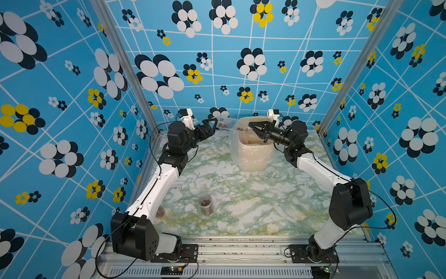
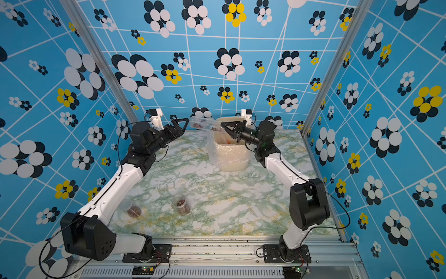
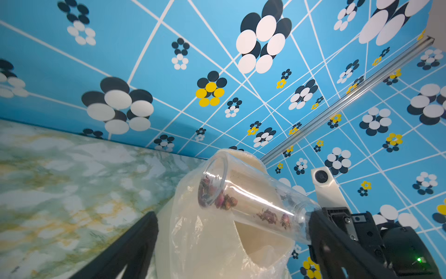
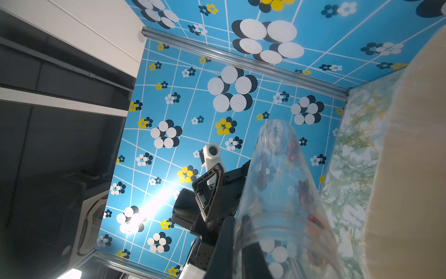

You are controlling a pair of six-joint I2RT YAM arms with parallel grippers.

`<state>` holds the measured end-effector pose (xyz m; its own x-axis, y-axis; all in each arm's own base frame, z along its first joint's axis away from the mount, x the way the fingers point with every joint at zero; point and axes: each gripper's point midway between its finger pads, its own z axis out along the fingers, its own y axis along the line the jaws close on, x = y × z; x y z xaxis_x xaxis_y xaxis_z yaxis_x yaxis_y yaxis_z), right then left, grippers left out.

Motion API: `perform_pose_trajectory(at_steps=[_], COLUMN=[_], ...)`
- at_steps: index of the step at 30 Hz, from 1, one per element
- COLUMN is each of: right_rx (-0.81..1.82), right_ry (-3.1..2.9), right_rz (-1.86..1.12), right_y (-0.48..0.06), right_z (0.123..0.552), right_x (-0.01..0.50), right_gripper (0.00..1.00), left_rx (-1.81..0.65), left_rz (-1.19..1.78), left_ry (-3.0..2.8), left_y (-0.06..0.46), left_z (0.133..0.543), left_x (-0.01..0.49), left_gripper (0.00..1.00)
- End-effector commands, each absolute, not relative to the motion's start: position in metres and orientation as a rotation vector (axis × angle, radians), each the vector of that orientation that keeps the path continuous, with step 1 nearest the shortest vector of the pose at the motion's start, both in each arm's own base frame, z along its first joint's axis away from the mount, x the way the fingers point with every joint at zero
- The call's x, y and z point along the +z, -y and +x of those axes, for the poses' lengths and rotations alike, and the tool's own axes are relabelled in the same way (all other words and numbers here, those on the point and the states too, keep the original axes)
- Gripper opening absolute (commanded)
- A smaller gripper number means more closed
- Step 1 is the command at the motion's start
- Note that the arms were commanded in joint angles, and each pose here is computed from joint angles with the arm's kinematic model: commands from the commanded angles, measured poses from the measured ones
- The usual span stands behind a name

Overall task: Empty the moldy dried flower tea in the jars
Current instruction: Pour the moldy dried flower tea into the trash bin.

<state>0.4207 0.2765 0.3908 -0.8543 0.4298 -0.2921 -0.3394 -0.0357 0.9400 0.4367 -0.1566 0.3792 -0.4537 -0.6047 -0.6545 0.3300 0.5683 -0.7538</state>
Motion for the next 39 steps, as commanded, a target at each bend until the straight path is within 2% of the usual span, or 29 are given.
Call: perform_pose_trajectory(at_steps=[1, 11, 20, 39], right_rx=[1.960, 1.976, 1.999, 2.009], right_ry=[-1.695, -1.700, -1.688, -1.691], right_rz=[0.038, 0.027, 0.019, 0.037], right_y=[-0.276, -0.277, -0.279, -0.280], right_z=[0.416, 0.414, 0.415, 0.422], right_x=[0.395, 0.392, 0.391, 0.384], right_gripper=[0.00, 0.00, 0.00, 0.00], left_rx=[-1.327, -1.637, -1.712, -1.769], left_rz=[-0.367, -0.568, -0.608, -0.665], left_ry=[-1.731, -1.655, -1.644, -1.635], left_y=[0.167, 0.179, 0.191, 0.207], left_z=[0.442, 0.469, 0.478, 0.482], left_x=[0.387, 0.377, 0.371, 0.359], left_gripper=[1.00, 1.00, 0.97, 0.71])
